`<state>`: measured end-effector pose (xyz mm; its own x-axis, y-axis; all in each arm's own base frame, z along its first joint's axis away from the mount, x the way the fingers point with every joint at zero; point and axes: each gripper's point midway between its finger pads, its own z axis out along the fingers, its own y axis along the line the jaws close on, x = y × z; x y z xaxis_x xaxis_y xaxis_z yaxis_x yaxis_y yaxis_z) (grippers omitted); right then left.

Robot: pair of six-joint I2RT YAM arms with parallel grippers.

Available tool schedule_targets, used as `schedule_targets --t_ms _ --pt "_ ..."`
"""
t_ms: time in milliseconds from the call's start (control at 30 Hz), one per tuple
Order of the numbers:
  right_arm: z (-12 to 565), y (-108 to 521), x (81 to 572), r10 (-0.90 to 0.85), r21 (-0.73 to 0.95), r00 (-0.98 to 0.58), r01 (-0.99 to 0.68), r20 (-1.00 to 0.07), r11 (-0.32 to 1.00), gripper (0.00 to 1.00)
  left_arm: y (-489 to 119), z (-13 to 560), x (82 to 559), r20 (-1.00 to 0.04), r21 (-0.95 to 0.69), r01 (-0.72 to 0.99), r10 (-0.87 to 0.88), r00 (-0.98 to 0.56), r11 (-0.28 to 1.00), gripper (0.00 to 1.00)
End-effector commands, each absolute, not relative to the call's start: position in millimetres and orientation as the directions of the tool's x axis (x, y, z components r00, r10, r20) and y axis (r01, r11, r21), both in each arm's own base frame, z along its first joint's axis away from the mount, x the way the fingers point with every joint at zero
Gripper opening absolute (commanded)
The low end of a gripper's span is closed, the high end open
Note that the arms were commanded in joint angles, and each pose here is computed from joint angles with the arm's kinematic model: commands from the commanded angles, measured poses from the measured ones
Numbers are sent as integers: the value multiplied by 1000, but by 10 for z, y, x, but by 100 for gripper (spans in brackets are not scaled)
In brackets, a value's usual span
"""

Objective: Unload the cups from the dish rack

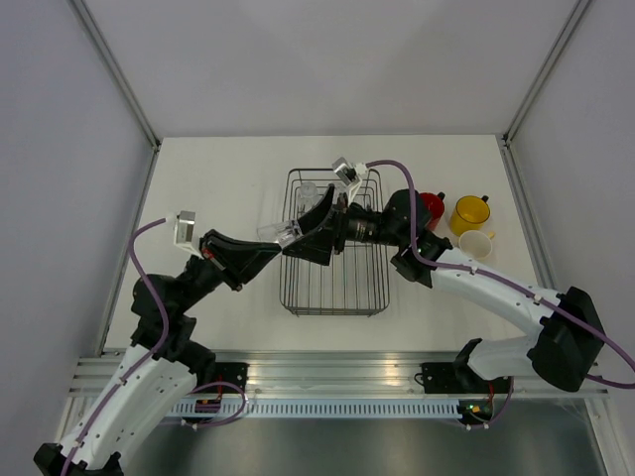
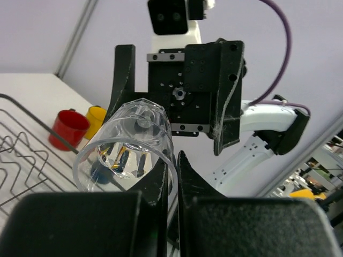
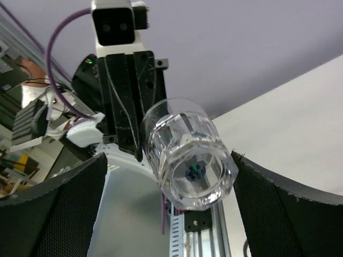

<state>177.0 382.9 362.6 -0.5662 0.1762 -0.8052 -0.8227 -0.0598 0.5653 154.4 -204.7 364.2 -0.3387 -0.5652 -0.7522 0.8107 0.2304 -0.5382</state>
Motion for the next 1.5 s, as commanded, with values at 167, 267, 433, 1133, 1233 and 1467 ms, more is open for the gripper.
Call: schedule_targets --t_ms 167,267,433,1133,1233,1467 --pt "3277 3372 2393 205 465 -420 -750 -884 471 98 -1665 3584 2029 -824 -528 609 -530 -200 592 2" --pt "3244 3060 2614 227 420 -364 -640 -903 643 98 -1538 3364 2235 -850 -525 472 -470 -239 708 2" --pt "3166 2796 2574 166 355 -349 -596 -922 721 98 -1227 3046 2677 -866 -463 166 -404 -294 871 2" --pt "3000 2331 2197 34 258 -357 -603 -934 754 98 -1130 1894 3858 -637 -99 2 -62 -768 995 2" --pt "2957 2348 2151 22 262 -367 -620 -930 740 98 -1076 1716 3987 -588 -98 -3 -60 -807 995 2" --pt "2864 2372 2083 13 273 -380 -642 -925 717 98 -993 1321 4239 -509 -27 -34 -44 -860 999 2"
